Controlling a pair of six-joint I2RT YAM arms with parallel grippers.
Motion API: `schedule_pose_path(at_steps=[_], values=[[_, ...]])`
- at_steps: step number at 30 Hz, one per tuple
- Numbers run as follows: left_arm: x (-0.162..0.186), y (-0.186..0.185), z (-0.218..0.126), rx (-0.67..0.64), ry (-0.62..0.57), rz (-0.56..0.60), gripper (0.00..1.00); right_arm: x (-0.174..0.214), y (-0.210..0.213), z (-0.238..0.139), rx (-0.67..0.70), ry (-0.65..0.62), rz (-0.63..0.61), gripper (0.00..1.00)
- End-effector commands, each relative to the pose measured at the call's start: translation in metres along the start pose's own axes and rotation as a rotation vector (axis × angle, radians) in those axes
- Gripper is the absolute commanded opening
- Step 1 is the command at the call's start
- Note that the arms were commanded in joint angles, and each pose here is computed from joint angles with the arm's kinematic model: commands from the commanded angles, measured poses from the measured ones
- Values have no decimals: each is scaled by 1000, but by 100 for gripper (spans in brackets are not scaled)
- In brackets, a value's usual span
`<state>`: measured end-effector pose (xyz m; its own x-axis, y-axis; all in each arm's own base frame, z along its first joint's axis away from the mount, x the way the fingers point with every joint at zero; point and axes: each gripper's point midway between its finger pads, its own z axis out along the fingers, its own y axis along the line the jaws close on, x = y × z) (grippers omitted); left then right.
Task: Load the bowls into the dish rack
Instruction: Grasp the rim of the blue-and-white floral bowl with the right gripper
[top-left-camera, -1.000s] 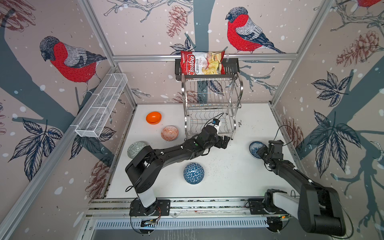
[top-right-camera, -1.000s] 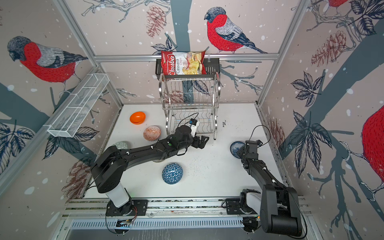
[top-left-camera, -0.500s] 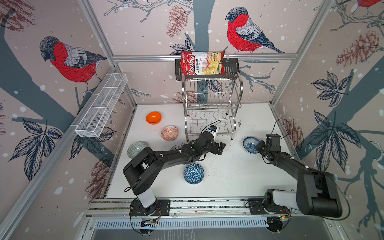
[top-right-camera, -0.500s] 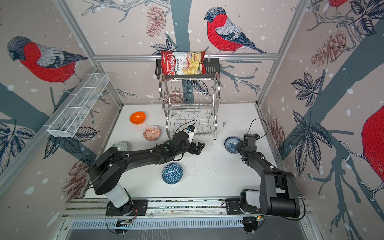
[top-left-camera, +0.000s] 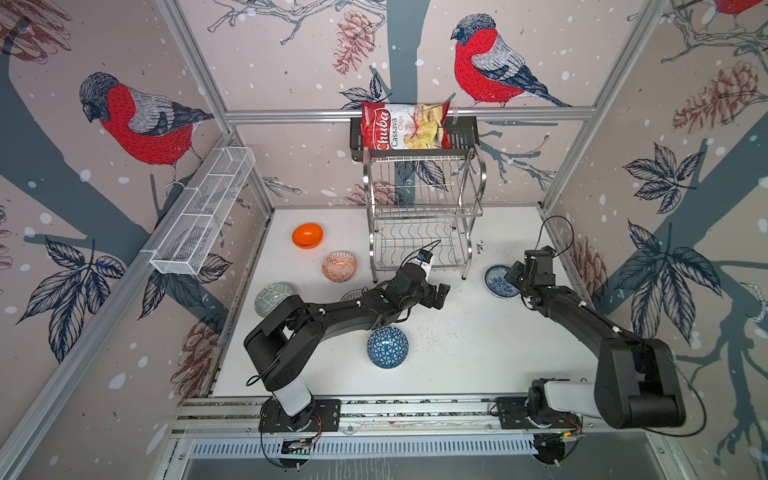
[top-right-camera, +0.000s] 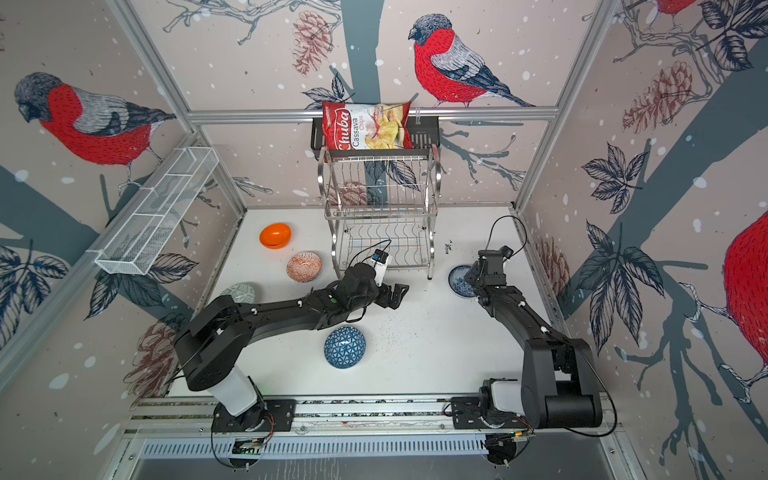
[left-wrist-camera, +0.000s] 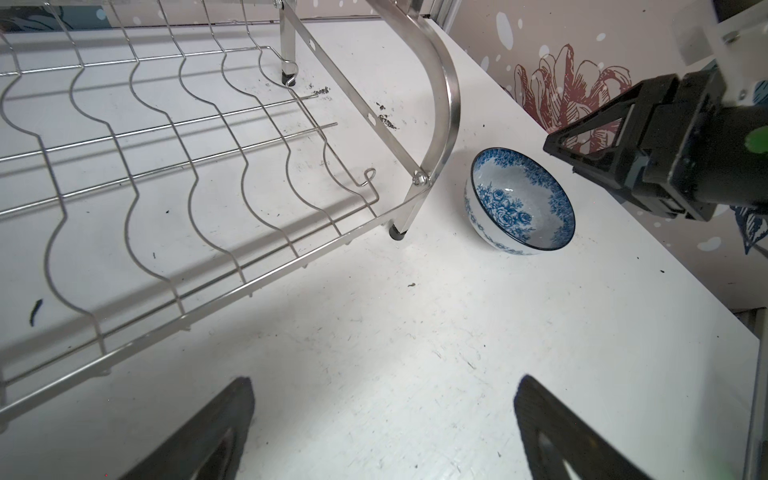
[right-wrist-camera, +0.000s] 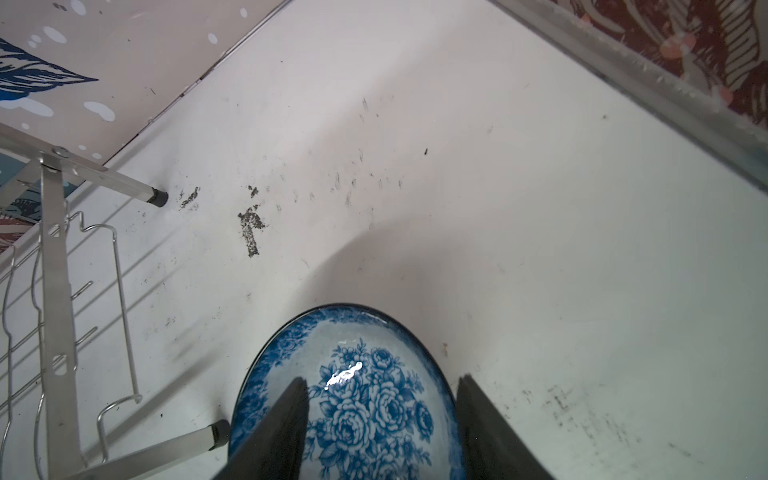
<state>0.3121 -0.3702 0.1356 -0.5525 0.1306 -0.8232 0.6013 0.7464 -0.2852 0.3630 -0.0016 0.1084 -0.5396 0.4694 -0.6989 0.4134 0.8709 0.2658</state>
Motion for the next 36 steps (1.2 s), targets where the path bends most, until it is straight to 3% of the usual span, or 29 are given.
schedule_pose_path(at_steps=[1, 10, 15, 19, 29, 36], values=[[-11, -1, -3, -4, -46, 19, 98, -6, -7, -12, 85, -40, -64, 65], [-18, 7, -13, -43, -80, 12, 98, 27, 51, -22, -28, 3, -298, 70], [-21, 7, -16, -43, -91, 10, 98, 53, 61, -16, 17, 49, -416, 67], [-22, 6, -18, -40, -93, 11, 98, 65, 62, -10, 35, 74, -449, 63], [-24, 6, -19, -41, -96, 16, 98, 80, 60, 11, 66, 98, -468, 42], [-21, 3, -16, -27, -87, 22, 98, 82, 60, 21, 86, 108, -481, 34]])
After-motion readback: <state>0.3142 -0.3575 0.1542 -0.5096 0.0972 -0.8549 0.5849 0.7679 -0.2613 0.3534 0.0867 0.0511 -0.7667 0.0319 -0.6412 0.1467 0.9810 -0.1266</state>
